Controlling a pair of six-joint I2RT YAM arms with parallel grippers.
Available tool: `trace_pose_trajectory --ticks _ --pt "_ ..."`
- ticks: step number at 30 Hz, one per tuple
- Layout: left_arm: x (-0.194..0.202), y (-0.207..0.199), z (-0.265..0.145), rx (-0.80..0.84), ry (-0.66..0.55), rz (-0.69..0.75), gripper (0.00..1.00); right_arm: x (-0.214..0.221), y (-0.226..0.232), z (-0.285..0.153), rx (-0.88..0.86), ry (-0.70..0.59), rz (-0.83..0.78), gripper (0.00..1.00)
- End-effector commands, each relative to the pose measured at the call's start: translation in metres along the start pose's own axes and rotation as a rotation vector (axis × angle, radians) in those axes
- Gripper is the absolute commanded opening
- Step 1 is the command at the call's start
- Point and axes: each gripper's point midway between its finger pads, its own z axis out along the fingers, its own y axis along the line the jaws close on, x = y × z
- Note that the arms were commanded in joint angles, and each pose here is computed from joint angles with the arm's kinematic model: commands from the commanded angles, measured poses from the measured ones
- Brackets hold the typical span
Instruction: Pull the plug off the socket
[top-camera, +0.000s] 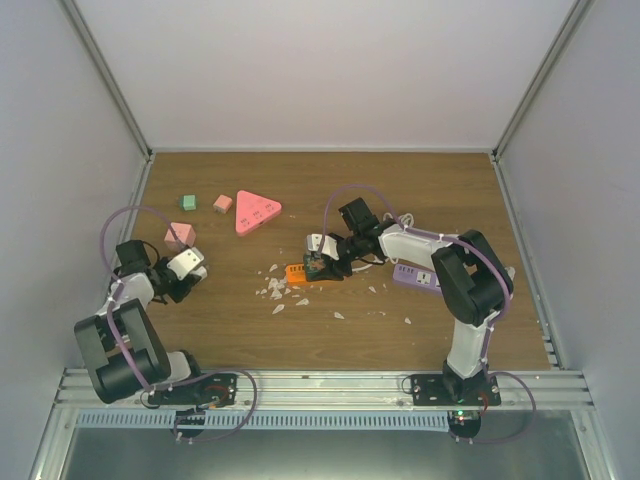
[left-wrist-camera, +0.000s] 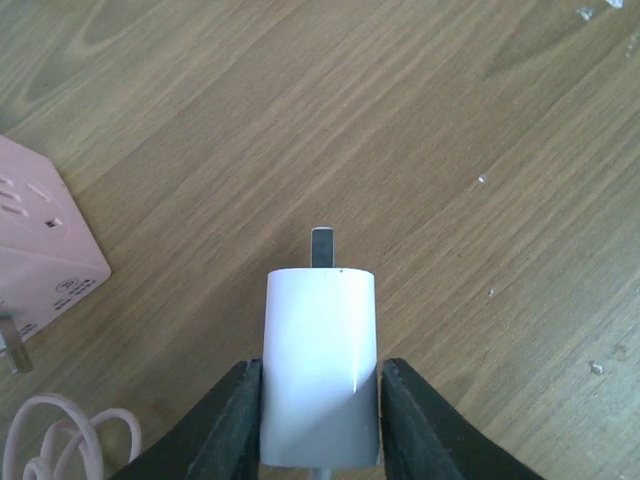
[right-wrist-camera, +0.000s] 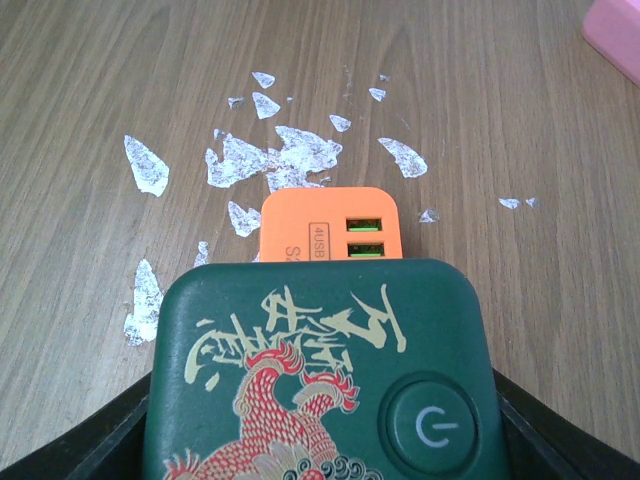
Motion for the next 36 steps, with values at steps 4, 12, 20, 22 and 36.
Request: trace_pose_trajectory --ticks 4,12,20,22,36 --pt "-0.003 0.004 0.000 -0.023 -0.027 0.014 0.60 0.058 0.011 0.012 -0.021 0.189 0.101 0.15" --pt "-0.038 0.008 -0.026 -0.024 -0.113 0.040 0.81 0.054 0.011 0.011 -0.022 0.178 0.101 0.28" --pt "-0.084 0.020 -0.052 -0.037 -0.190 0.029 0.99 0.041 0.010 0.006 -0.017 0.139 0.097 0.52" --pt "-0.097 0.023 -0.059 -0.043 -0.213 0.039 0.99 0.039 0.009 0.005 -0.014 0.135 0.094 0.59" --pt "-0.182 0.034 -0.074 -0.054 -0.399 0.036 0.99 0.019 -0.001 -0.019 0.052 0.088 0.055 0.80"
